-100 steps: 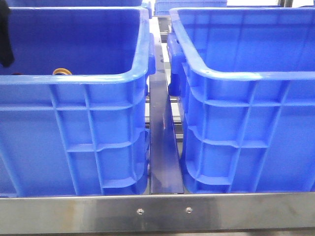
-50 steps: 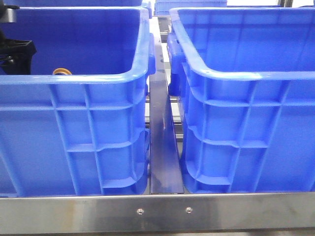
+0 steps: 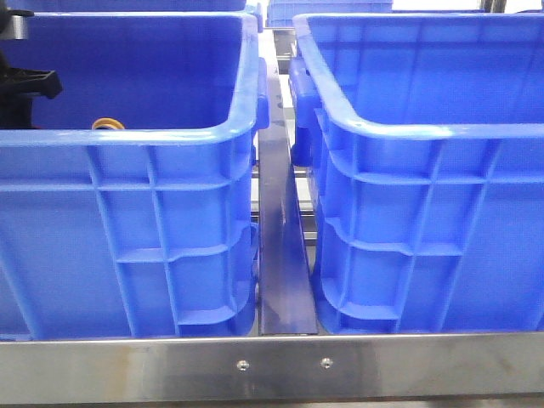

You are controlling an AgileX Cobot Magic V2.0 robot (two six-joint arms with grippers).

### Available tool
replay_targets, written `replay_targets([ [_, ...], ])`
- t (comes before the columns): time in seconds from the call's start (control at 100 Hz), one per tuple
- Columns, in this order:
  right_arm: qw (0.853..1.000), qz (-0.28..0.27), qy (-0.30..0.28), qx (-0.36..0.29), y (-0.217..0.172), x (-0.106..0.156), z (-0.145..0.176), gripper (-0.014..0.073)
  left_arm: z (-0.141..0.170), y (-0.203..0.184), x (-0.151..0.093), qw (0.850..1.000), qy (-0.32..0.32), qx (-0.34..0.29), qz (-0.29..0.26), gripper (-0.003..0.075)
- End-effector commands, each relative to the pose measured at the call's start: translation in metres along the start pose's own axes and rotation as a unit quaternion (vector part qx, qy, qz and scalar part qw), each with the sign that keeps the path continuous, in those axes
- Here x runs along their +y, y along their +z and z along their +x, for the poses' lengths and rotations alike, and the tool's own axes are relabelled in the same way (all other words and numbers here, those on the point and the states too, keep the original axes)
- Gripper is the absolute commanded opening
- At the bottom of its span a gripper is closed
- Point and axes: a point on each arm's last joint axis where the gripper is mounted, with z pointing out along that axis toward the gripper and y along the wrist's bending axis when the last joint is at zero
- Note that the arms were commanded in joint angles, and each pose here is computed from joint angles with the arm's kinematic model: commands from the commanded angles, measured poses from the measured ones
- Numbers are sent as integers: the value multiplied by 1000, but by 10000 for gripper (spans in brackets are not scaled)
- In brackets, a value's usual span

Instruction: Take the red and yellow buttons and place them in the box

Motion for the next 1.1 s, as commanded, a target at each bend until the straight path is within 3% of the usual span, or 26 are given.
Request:
replay_targets([
  [0.0, 999, -1, -4, -47, -2, 0, -7, -71, -8, -40, -5, 997, 4, -77, 3, 20],
  [0.2, 999, -1, -4, -47, -2, 0, -7, -71, 4, -72, -9, 993, -2, -116, 18, 20],
  [0.47, 999, -1, -4, -47, -2, 0, -7, -71, 46, -107, -16, 985, 10, -168, 48, 20],
  [0.61, 999, -1, -4, -47, -2, 0, -7, -71, 59, -122, -30, 976, 39, -192, 94, 20],
  [0.7, 999, -1, -4, -47, -2, 0, -7, -71, 64, -131, -49, 964, 74, -205, 155, 20],
  [0.87, 999, -1, -4, -47, -2, 0, -7, -71, 71, -142, -93, 927, 160, -225, 256, 20],
  [1.09, 999, -1, -4, -47, -2, 0, -7, -71, 90, -147, -143, 894, 246, -217, 306, 20],
])
